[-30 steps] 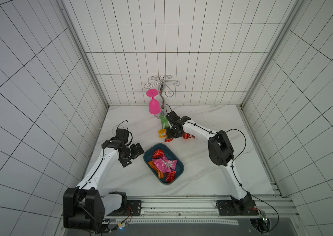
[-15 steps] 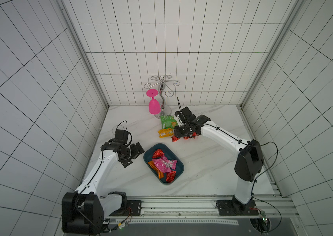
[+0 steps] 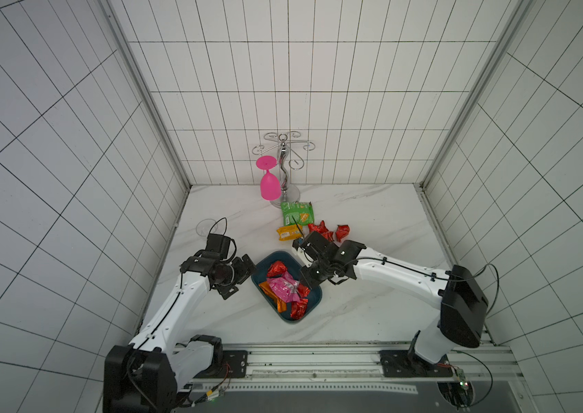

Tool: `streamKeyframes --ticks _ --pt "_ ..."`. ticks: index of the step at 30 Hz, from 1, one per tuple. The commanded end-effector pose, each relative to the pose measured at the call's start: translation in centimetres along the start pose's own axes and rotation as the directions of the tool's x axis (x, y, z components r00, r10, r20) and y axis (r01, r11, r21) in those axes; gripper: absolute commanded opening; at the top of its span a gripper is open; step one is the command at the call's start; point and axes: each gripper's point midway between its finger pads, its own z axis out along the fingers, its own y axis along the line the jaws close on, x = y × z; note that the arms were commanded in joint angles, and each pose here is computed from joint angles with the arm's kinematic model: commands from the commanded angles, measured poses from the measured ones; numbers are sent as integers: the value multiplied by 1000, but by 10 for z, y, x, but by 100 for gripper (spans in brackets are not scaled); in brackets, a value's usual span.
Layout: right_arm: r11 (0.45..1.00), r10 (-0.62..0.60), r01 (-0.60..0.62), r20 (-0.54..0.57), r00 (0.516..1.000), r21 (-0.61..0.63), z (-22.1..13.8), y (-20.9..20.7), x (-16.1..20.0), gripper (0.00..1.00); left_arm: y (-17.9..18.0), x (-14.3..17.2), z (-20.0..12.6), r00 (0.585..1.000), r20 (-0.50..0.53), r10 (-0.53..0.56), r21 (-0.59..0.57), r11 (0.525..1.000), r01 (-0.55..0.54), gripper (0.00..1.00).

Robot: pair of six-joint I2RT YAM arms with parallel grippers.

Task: Put the tea bags into the storage box
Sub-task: Place the tea bag in the storage box, then pick up the tea bag from the center of the board.

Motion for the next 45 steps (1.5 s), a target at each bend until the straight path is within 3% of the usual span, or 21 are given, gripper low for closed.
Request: streamKeyframes --ticks 1,3,5,11,20,29,34,40,45 --pt "1000 -2 2 26 1000 -17 13 6 -6 30 -8 -5 -3 1000 29 6 12 1000 -6 97" --pt "1000 -13 14 14 1000 -17 19 8 -7 32 -10 -5 -4 999 32 11 10 1000 -11 97" --pt "1000 -22 22 10 1000 -12 21 9 -8 41 -11 -5 -6 999 38 18 7 1000 -18 98" --pt "997 -17 6 126 992 82 -6 -9 -22 66 -14 -11 -10 997 59 51 -4 999 -51 98" --pt "971 163 -195 216 963 136 -42 -84 -54 70 -33 -34 -14 988 76 134 -35 991 -132 97" --pt "877 364 -402 183 913 262 -29 -189 -66 70 -47 -53 -6 981 64 186 -56 982 -182 97" --pt "870 391 -415 140 910 266 -10 -219 -77 70 -49 -61 1 980 53 193 -63 980 -190 98" --pt "889 371 -387 111 922 246 15 -225 -98 73 -51 -72 8 983 43 178 -61 983 -175 98" --pt "889 388 -389 54 920 241 42 -230 -93 79 -47 -72 9 986 36 165 -59 985 -163 98"
